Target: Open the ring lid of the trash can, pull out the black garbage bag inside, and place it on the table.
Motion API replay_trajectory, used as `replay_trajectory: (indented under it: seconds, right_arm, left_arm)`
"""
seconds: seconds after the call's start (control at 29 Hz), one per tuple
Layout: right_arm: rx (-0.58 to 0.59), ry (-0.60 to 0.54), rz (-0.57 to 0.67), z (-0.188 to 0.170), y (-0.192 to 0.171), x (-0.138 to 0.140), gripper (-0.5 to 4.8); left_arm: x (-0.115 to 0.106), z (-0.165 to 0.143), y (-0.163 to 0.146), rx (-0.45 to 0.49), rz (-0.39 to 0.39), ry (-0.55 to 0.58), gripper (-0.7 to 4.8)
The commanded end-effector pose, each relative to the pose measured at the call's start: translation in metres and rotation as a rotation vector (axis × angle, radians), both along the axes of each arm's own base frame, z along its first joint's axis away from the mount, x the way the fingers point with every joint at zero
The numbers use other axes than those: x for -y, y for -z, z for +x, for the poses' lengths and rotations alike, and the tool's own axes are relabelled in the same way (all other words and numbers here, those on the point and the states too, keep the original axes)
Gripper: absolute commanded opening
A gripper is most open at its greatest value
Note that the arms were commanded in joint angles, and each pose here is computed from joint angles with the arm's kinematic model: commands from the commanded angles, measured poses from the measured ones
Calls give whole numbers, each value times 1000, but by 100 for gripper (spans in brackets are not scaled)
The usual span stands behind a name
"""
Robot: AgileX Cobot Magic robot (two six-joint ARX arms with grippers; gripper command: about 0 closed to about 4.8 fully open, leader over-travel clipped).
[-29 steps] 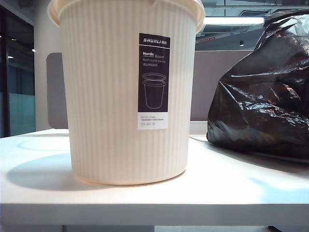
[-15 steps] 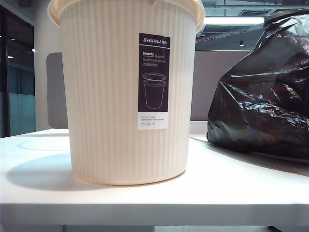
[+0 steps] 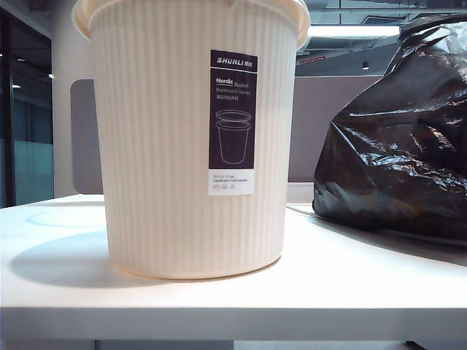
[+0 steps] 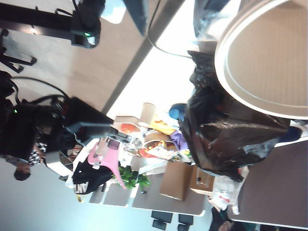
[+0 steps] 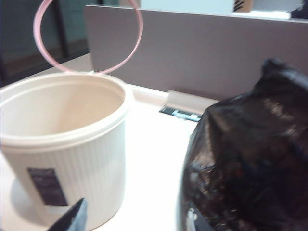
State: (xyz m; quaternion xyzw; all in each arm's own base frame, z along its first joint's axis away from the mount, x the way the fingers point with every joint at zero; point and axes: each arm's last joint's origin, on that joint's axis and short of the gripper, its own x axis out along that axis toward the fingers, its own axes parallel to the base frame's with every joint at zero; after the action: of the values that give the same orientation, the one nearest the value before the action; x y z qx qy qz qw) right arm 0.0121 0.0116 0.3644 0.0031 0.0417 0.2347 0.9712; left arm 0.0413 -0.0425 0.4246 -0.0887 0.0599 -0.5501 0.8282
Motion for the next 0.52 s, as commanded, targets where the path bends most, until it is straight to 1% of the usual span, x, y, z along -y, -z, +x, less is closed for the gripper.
replay_trajectory:
  seconds: [0.03, 0.14, 0.24, 0.52]
  right_arm:
    - [24, -40, 17, 2, 9, -1, 264]
    - [13, -65, 47, 5, 21, -2, 264]
    - [-11, -65, 76, 9, 32, -3, 264]
    - [-30, -84, 113, 17, 54, -5, 259]
  left_arm:
    - [2, 5, 2, 62, -9, -13, 120]
    - [4, 9, 8, 72, 13, -22, 120]
    - [7, 13, 17, 60, 28, -22, 120]
    - [10, 21, 46, 58, 28, -23, 120]
